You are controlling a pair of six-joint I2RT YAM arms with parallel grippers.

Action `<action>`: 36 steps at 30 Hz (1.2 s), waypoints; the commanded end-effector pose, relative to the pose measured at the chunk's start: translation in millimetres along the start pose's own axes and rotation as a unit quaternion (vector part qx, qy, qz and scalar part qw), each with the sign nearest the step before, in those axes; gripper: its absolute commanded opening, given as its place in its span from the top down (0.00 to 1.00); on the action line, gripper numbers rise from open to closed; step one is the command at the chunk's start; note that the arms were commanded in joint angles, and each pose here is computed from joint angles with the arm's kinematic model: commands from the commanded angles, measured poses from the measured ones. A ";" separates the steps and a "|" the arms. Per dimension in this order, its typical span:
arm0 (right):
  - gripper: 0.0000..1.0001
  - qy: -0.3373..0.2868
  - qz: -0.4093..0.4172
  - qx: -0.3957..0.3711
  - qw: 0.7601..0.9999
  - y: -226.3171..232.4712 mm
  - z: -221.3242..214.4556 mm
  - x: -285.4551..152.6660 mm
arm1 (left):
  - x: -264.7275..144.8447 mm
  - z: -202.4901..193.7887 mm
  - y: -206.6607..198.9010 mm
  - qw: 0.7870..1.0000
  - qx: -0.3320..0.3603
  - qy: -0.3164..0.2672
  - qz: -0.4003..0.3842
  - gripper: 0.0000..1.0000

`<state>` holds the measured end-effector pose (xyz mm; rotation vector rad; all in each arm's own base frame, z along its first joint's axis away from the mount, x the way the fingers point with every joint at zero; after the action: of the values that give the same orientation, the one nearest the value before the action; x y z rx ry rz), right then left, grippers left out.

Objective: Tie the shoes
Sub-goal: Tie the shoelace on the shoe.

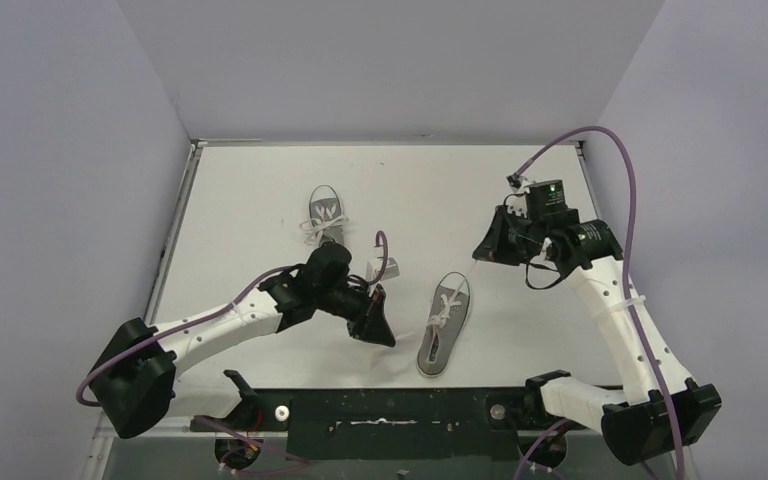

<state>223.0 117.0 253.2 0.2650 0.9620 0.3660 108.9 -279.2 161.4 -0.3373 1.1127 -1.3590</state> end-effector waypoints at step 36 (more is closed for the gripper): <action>1.00 -0.066 0.188 -0.056 0.978 78.8 104.7 136.5 | 46.4 -32.3 -57.5 0.996 -0.021 0.029 -0.076 1.00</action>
<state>347.1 245.8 201.3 0.3808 0.9099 0.7198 43.2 -331.4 164.7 -0.4136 1.2192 -1.4841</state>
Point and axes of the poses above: each gripper's point midway between its finger pads, its own x axis out along the fingers, its own y axis along the line the jaws close on, z = x × y, the point moved 4 cm from there along -x, back along the fingers, and after that the axes turned 8 degrees about -x, right-handed, at the moved point
